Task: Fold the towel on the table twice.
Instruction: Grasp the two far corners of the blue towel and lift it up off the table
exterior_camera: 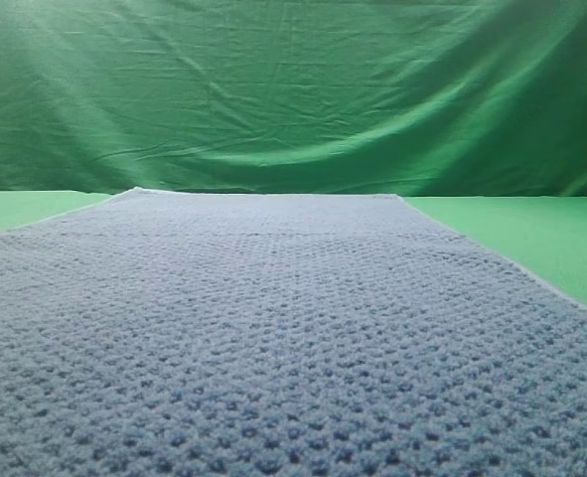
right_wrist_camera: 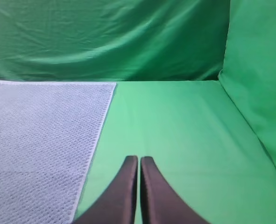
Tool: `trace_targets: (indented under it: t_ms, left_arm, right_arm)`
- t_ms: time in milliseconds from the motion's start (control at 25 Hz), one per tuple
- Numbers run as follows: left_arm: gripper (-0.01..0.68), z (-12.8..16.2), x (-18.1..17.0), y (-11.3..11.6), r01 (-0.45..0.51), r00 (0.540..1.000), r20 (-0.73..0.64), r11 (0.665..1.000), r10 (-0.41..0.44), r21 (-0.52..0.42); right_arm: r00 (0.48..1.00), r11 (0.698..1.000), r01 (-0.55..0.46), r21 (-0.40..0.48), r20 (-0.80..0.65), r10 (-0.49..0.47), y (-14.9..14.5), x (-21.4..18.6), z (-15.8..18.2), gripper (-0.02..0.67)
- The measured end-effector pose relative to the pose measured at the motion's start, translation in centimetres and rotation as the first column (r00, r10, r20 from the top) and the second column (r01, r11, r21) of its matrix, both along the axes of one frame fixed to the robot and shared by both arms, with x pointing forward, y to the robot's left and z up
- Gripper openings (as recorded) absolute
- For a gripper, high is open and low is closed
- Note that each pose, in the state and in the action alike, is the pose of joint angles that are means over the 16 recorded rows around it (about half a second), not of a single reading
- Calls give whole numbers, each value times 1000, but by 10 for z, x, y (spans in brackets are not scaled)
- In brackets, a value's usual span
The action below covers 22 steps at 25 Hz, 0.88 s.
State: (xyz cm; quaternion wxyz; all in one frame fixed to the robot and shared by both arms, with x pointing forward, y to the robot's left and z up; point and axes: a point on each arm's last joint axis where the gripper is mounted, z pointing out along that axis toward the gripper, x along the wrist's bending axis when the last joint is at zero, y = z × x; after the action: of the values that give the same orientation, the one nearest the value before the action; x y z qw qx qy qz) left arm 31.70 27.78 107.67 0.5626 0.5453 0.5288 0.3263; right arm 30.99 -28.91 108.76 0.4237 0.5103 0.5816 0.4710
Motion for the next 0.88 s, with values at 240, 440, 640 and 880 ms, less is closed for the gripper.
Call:
trace_targets:
  t_ms: [240, 440, 640, 880]
  left_arm:
    - [0, 7, 15, -6, 45, 996, -75, 999, -43, 28]
    - [0, 18, 29, -9, 73, 988, -143, 996, -63, 60]
    - [0, 25, 52, -14, 101, 958, -276, 990, -71, 95]
    - [0, 21, 93, -19, 130, 882, -469, 982, -53, 133]
  right_arm:
    - [1000, 1000, -17, -18, -20, 17, 2, 14, 17, 0]
    - [995, 999, -40, -36, -90, 37, 5, 30, 26, 0]
    - [961, 994, -93, -54, -265, 75, 12, 59, 28, 0]
    - [853, 983, -177, -47, -506, 129, 31, 106, 17, 0]
